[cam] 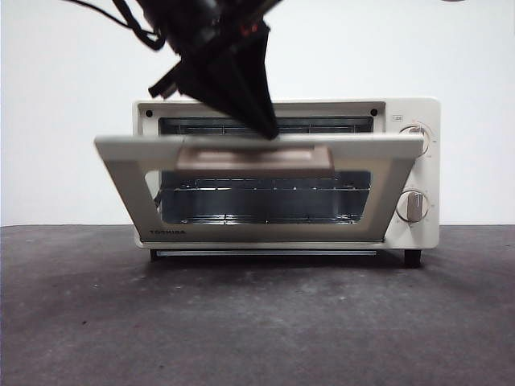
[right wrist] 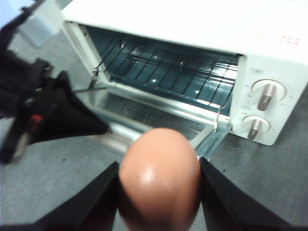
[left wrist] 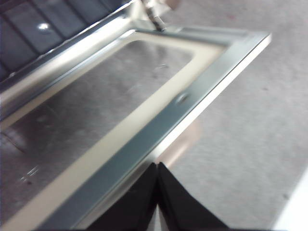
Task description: Eggoven
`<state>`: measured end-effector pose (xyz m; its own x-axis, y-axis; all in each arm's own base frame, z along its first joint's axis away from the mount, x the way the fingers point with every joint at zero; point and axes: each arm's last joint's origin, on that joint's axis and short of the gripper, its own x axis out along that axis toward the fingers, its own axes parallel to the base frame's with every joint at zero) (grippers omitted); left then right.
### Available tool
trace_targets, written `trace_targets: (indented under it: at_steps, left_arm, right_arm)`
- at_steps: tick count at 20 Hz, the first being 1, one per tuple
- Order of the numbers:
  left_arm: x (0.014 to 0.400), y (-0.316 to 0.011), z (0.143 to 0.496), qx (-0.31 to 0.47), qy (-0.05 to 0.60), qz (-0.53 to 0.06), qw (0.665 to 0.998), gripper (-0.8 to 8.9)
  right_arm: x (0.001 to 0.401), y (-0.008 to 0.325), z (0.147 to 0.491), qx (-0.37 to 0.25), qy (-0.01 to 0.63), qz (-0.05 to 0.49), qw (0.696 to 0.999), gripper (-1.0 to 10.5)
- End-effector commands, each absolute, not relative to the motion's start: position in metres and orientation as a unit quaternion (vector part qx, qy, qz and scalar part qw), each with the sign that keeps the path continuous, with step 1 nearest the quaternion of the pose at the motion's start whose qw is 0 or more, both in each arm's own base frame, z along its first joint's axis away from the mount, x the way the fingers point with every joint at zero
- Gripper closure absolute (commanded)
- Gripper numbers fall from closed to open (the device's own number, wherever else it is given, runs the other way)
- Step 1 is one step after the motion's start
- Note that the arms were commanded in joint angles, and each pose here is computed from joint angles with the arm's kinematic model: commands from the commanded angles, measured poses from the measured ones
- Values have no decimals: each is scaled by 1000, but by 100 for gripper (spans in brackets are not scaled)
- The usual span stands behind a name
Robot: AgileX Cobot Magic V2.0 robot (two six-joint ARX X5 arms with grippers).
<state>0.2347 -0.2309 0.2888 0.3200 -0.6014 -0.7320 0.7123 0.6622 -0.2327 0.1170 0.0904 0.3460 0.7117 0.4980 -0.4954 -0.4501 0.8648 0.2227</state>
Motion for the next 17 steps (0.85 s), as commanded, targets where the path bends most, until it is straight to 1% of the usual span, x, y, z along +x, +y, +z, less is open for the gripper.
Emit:
trace_targets:
  at_steps: [1,5,8,12,14,17]
  left_arm:
    - [223,-227,311,48,391,-416,819,807]
    - [221,-206,331,24,366,-401,840,807]
    - [220,-185,333,2,360,-377,853,807]
    - [213,-151,315,-29,354,-339,871,807]
    - [203,-131,301,-52,351,-316,880,807]
    - [185,-101,281,-79,347,-290,889,807]
  right_arm:
    - [119,92,350,42,269,260,926,944]
    - [123,96,348,39,278,258,925,944]
    - [128,100,344,35,289,257,921,944]
    - [142,113,339,40,295,282,912,944]
    - [153,122,333,37,305,281,909,944]
    - [176,138,319,39,323,295,898,944]
